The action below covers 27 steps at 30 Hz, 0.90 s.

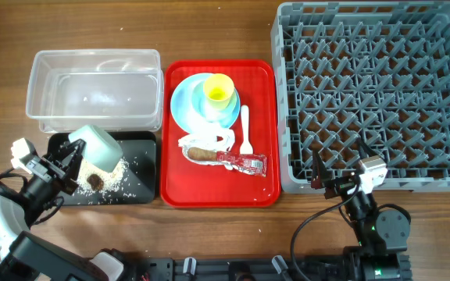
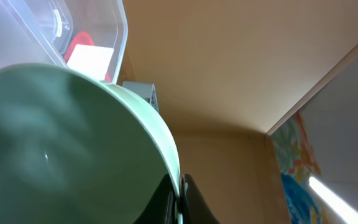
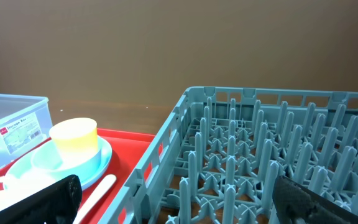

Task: Sort waste into correct bins and load items into the dishwasher rack
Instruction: 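Invert the bowl fully over the black tray to empty remaining food, then carry the empty green bowl back and set it on the red tray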

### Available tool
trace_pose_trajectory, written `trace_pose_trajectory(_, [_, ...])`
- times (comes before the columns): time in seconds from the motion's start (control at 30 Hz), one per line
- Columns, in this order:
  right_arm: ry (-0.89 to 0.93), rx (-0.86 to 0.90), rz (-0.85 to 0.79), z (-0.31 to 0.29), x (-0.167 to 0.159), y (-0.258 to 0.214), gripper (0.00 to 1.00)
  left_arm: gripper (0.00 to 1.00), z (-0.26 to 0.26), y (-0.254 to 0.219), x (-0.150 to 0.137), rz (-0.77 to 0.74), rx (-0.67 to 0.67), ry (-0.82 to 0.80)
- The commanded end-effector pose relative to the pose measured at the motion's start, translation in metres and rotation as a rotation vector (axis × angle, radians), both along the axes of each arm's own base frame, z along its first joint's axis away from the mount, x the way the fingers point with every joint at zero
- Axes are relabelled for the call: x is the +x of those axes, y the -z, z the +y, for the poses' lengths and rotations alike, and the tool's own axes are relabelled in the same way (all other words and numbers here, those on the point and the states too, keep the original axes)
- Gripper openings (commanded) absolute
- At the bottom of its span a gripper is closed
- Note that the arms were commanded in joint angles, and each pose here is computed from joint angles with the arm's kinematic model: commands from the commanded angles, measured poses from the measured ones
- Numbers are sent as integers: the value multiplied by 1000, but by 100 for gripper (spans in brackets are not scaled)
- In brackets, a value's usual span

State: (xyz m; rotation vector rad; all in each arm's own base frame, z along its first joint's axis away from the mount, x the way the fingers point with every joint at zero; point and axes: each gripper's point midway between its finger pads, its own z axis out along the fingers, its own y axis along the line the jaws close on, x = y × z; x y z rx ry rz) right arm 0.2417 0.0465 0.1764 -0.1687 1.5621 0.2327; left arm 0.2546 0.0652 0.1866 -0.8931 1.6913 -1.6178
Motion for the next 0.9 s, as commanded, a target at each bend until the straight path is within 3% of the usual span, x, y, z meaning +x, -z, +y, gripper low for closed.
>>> trace_pose_trajectory(0.0, [11, 13, -4, -2, 0, -1, 100, 4, -2, -5, -2, -20, -21, -6])
trace_pose_trajectory(0.03, [11, 13, -4, -2, 0, -1, 100, 4, -8, -7, -4, 7, -60, 1])
trace_pose_trajectory(0.33, [11, 13, -4, -2, 0, -1, 100, 4, -97, -42, -20, -28, 98, 287])
trace_pose_trajectory(0.5, [11, 13, -4, -2, 0, -1, 100, 4, -117, -30, -23, 166, 322, 307])
trace_pose_trajectory(0.63, [11, 13, -4, -2, 0, -1, 100, 4, -135, -14, -24, 288, 595, 236])
trace_pose_trajectory(0.87, [11, 13, -4, -2, 0, -1, 100, 4, -210, 42, -39, 363, 987, 424])
